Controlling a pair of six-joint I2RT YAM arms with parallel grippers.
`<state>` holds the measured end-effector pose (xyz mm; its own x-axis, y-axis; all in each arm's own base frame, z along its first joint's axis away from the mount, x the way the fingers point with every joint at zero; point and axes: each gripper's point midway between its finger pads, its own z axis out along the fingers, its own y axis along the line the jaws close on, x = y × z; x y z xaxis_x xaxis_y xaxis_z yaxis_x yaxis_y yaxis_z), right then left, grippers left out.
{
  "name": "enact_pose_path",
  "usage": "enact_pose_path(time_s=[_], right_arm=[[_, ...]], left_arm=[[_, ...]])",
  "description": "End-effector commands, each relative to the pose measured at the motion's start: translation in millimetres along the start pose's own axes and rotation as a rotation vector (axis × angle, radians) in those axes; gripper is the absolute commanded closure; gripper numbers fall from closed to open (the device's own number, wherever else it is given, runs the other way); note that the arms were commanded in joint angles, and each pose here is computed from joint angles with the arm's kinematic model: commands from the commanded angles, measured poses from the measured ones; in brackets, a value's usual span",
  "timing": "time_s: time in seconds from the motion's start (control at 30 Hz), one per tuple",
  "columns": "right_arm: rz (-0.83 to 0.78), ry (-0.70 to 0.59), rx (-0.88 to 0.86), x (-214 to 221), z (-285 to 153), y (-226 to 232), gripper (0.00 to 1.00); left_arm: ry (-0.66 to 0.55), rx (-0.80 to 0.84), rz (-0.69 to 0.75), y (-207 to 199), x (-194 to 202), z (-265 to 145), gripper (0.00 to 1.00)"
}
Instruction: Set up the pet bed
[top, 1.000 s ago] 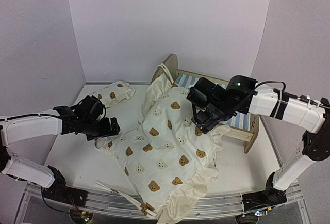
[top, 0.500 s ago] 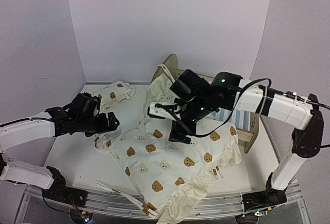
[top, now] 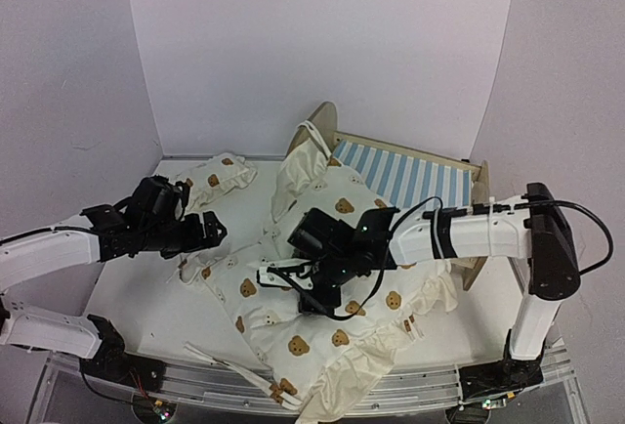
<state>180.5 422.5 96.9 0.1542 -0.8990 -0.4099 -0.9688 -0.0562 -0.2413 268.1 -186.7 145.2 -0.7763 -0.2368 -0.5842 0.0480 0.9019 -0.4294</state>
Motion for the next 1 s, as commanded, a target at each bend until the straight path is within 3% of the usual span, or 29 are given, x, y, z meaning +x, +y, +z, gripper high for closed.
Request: enact_pose_path(time_s=[0.0,0.07,0.13,0.37,0.53,0.97], right_arm=[[0.130,-0.232,0.259,-29,-9,-47,0.46],[0.169,-0.338,0.220,-45,-21,-45,0.67],[0.215,-0.421,0.211,-61,-39,-51,0.99],[0.389,-0.803,-0.180,-92,-149,-80,1.00],[0.416,-0.924,-0.347,-93,-204,-85,1.00],[0.454,-1.121,-0.489,-83,-275,-104,1.00]], left_arm=[[-0.102,0.046,-0.017,-7,-21,-19,0.01],[-0.133,0.061,-0.017,-9,-27,-27,0.01],[-0.168,0.090,0.001,-17,-38,-40,0.01],[-0.295,0.174,0.115,-47,-79,-94,0.00],[-0.355,0.236,0.201,-68,-99,-121,0.01],[-0.437,0.485,0.336,-113,-106,-176,0.01]])
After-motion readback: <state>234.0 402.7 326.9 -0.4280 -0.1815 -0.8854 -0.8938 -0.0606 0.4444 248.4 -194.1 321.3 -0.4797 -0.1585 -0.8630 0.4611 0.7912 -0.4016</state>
